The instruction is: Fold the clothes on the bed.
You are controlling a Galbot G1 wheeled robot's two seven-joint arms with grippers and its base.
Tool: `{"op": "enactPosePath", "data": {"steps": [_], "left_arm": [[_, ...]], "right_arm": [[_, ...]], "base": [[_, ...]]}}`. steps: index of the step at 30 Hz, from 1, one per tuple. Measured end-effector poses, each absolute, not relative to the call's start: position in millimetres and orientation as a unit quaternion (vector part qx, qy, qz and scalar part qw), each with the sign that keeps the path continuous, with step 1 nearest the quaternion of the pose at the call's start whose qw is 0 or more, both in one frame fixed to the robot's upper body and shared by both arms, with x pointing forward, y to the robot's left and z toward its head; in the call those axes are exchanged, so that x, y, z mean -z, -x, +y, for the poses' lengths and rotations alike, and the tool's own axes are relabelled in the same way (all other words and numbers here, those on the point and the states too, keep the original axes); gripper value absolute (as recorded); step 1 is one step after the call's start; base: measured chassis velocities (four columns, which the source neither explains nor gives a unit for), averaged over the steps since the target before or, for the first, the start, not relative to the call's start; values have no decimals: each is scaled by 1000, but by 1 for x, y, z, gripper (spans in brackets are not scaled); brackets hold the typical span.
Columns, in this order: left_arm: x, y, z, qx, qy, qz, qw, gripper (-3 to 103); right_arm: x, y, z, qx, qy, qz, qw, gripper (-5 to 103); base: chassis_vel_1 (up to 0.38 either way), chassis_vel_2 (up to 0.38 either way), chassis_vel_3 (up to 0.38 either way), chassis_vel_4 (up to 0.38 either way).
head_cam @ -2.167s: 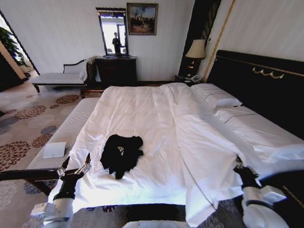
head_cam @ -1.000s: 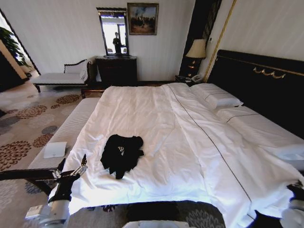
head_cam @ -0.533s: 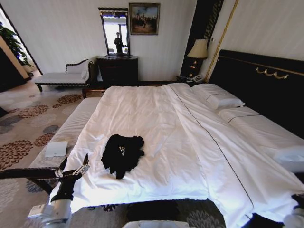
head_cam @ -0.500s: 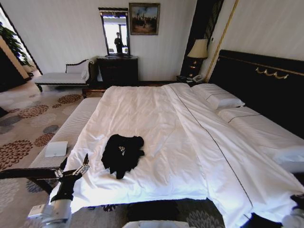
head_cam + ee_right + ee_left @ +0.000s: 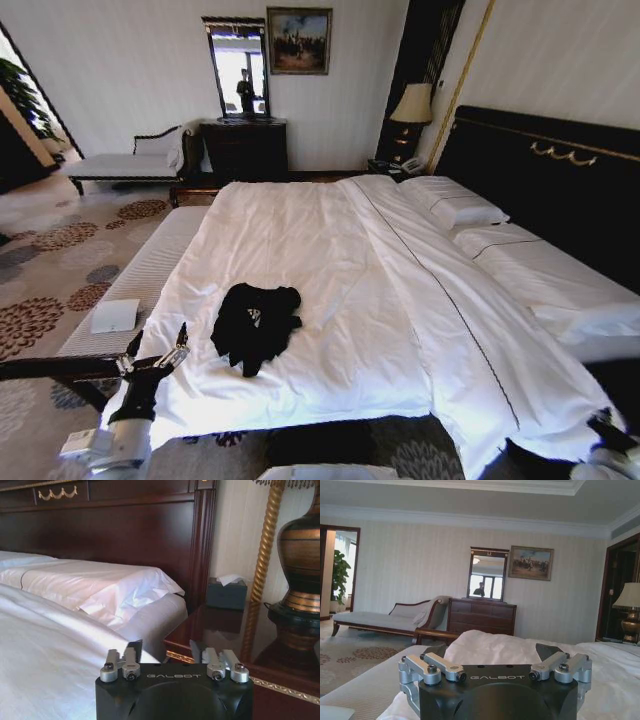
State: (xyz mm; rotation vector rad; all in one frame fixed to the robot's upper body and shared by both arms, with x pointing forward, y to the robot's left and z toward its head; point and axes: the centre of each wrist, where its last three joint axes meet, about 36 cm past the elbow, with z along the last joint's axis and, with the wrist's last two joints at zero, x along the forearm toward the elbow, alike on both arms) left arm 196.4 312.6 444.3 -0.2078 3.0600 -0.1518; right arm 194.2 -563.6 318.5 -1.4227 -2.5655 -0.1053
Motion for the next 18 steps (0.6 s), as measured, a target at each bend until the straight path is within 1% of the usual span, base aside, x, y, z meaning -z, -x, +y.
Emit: {"op": "enactPosePath", "data": {"steps": [2,6,7,10,12,13,14,16,18], "left_arm": [[-444,-197,312,49,68,996,35,100],[-442,-197,313,48,68,996,33,100],[-442,-197,313,48,68,996,33,100],[-442,-197,314,48,69,996,32,100],[-442,-197,314,48,69,996,32,100],[-442,-197,313,48,69,996,32,100],[-441,-196,313,49,70,996,31,100],[-441,-196,313,49,70,996,31,100],[-441,-195,313,49,71,996,31,100]], "right_arm": [[-319,-194,-563,34,481,-870,100,55],[-324,-191,-554,30,467,-880,85,77],[-324,-191,-554,30,467,-880,85,77],[-338,-196,-534,28,434,-899,50,93],[-342,-198,-529,29,427,-903,42,93],[-353,-204,-514,31,403,-914,21,97],[-359,-207,-505,30,389,-921,13,99],[-362,-208,-499,28,380,-925,10,100],[-373,-212,-475,20,348,-937,4,100]], "base": [[0,0,0,0],[0,0,0,0],[0,0,0,0],[0,0,0,0],[0,0,0,0],[0,0,0,0],[0,0,0,0],[0,0,0,0],[0,0,0,0]]}}
